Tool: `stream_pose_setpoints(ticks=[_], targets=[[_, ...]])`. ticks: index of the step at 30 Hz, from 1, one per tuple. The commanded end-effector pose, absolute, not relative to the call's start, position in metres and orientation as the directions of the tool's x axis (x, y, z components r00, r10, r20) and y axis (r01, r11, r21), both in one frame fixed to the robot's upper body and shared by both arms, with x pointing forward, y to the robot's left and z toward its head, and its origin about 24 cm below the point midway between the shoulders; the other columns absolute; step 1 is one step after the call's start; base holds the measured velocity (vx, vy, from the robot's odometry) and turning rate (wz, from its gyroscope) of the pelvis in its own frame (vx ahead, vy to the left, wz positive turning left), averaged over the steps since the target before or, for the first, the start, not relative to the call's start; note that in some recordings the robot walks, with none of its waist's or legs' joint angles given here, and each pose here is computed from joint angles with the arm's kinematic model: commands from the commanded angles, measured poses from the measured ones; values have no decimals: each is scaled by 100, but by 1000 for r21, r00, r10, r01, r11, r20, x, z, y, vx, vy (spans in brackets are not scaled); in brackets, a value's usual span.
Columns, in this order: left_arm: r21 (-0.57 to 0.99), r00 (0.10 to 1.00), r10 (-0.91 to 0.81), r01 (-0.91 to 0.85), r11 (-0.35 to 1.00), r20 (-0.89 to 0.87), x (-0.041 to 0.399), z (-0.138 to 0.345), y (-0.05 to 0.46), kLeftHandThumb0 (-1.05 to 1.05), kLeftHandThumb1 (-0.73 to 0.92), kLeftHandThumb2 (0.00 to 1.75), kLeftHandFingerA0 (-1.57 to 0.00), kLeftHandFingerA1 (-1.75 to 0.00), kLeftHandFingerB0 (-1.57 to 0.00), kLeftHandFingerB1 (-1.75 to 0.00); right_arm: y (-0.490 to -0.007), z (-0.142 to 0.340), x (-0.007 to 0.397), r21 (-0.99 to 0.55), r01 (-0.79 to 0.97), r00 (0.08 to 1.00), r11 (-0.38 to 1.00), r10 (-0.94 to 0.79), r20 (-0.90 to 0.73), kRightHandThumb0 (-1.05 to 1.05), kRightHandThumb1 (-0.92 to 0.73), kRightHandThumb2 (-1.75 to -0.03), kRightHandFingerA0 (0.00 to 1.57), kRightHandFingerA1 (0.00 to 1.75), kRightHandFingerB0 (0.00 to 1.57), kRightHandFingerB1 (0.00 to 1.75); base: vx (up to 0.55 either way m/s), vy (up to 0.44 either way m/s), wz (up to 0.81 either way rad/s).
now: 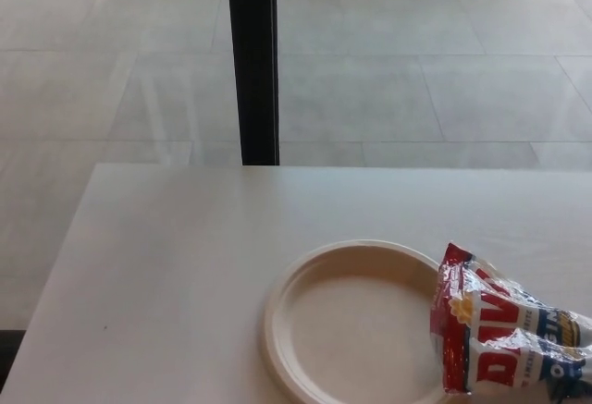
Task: The robot uses its right hand to pick up a bag of sunflower seeds kept in the middle of the desk and tilts it over a plate kept next to it to pour out a few seeds and then puts the bag of seeds back on the desk
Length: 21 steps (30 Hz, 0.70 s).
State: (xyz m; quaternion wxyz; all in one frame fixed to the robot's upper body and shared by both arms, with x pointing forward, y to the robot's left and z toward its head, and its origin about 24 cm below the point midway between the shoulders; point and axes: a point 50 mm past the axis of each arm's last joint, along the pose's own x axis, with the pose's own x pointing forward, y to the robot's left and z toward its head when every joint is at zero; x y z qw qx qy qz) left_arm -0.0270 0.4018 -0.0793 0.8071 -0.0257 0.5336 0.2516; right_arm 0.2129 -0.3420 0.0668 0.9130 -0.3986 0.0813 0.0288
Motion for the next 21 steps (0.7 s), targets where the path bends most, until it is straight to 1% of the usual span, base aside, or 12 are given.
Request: stream_pose_setpoints(ticks=[1,2,6,7,8,9,12,13,14,17,20,21], targets=[[240,302,396,-442,864,-867,-26,-75,407,-61,62,97,-21,-66,-3,-47,-342,70,222,-769,-158,981,620,9,-194,-94,-55,-87,0,0,0,0,0,0,0],[244,306,392,-425,872,-867,-26,-74,407,-56,73,77,-19,-66,-3,-42,-341,69,225,-772,-161,980,615,8,-198,-94,-55,-87,0,0,0,0,0,0,0],[255,304,391,-402,879,-868,-23,-76,406,-53,77,75,-24,-66,-3,-46,-337,69,233,-798,-190,977,572,28,-212,-94,-56,-87,0,0,0,0,0,0,0],[259,306,396,-403,878,-866,-22,-76,406,-33,67,120,-21,-63,-10,-57,-335,68,233,-800,-207,973,563,35,-228,-94,-56,-86,0,0,0,0,0,0,0],[259,306,397,-404,877,-866,-22,-76,406,-33,67,120,-21,-63,-10,-57,-335,67,233,-801,-209,973,561,35,-229,-94,-56,-86,0,0,0,0,0,0,0],[249,301,396,-428,869,-867,-23,-76,406,-54,75,75,-20,-65,-3,-40,-334,66,232,-804,-220,970,552,40,-238,-93,-55,-85,0,0,0,0,0,0,0],[260,300,393,-398,880,-869,-23,-76,407,-58,74,74,-23,-66,-3,-41,-329,60,231,-813,-251,964,526,60,-258,-91,-53,-84,0,0,0,3,0,0,0],[258,301,390,-395,882,-870,-23,-76,406,-59,63,100,-22,-64,-3,-49,-326,57,229,-818,-272,959,507,75,-272,-92,-54,-84,0,0,0,4,0,0,0],[259,309,376,-359,897,-874,-23,-75,406,-57,77,75,-22,-65,-5,-43,-324,54,227,-823,-284,957,491,94,-275,-93,-54,-84,0,0,0,1,0,0,0],[253,294,392,-416,874,-872,-24,-77,406,-58,62,98,-21,-64,-2,-47,-320,46,224,-827,-317,948,465,122,-295,-95,-56,-88,0,0,0,4,0,0,0],[262,285,390,-398,879,-876,-24,-77,406,-55,76,74,-25,-67,-3,-45,-316,43,224,-833,-339,941,437,143,-308,-94,-55,-85,0,0,0,3,0,0,0],[236,312,386,-424,874,-868,-24,-77,405,-34,65,119,-22,-64,-11,-57,-313,45,226,-834,-342,940,434,150,-307,-95,-55,-87,0,0,0,6,0,0,0]])
